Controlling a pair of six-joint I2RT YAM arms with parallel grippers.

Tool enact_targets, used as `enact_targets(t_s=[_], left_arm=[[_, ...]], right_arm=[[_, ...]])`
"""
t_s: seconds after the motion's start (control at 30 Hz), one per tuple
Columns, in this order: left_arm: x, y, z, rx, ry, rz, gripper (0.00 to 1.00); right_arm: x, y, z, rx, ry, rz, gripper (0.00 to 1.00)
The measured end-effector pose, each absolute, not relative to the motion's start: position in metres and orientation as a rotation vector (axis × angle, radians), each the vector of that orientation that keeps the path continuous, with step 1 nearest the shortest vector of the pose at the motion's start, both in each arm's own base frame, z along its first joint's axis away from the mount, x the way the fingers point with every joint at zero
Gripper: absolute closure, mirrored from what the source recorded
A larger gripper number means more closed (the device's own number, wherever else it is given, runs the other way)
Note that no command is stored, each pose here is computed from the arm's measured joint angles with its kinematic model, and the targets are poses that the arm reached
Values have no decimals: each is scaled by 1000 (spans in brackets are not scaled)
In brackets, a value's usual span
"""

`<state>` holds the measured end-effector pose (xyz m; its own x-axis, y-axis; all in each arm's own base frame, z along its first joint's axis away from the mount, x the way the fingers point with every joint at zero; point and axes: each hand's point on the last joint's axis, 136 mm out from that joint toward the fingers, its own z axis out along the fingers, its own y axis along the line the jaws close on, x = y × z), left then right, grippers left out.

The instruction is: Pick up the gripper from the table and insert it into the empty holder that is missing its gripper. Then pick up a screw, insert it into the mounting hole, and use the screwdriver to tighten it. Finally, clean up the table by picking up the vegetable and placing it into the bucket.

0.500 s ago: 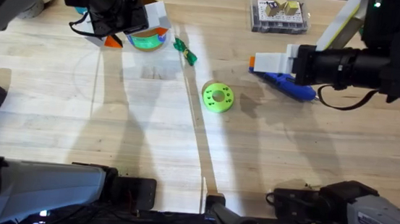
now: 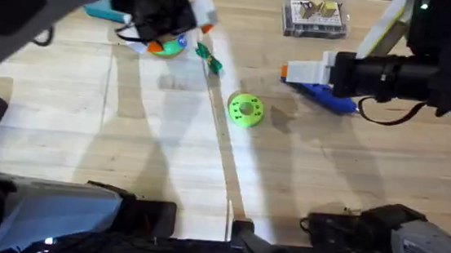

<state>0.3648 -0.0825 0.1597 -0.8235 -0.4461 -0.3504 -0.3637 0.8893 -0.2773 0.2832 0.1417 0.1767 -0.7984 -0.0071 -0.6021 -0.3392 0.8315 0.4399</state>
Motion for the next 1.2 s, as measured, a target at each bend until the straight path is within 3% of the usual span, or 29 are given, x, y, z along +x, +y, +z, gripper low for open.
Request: enact_targets(t_s=[0.13,0.17,0.4,0.67,0.77,0.83,0.9,0.97,1.2], left_arm=[[373,-119,155,-576,2602,-264,11],[378,-133,131,-614,2625,-232,11],[395,-135,68,-743,2670,-153,11],[415,-141,43,-768,2632,-167,4],[414,-138,38,-783,2633,-143,211],[415,-138,39,-786,2629,-147,429],[415,-138,38,-787,2630,-149,763],[415,-138,38,-786,2631,-148,964],[404,-141,38,-789,2688,-178,982]], right_arm=[[283,142,177,-253,2407,727,15],[283,142,177,-253,2407,727,15],[283,142,177,-253,2407,727,15],[283,142,176,-253,2408,727,15],[283,142,176,-253,2407,727,15],[283,142,176,-253,2408,727,15],[283,142,176,-253,2408,727,15],[283,142,176,-253,2407,727,15],[286,142,179,-256,2392,727,15]])
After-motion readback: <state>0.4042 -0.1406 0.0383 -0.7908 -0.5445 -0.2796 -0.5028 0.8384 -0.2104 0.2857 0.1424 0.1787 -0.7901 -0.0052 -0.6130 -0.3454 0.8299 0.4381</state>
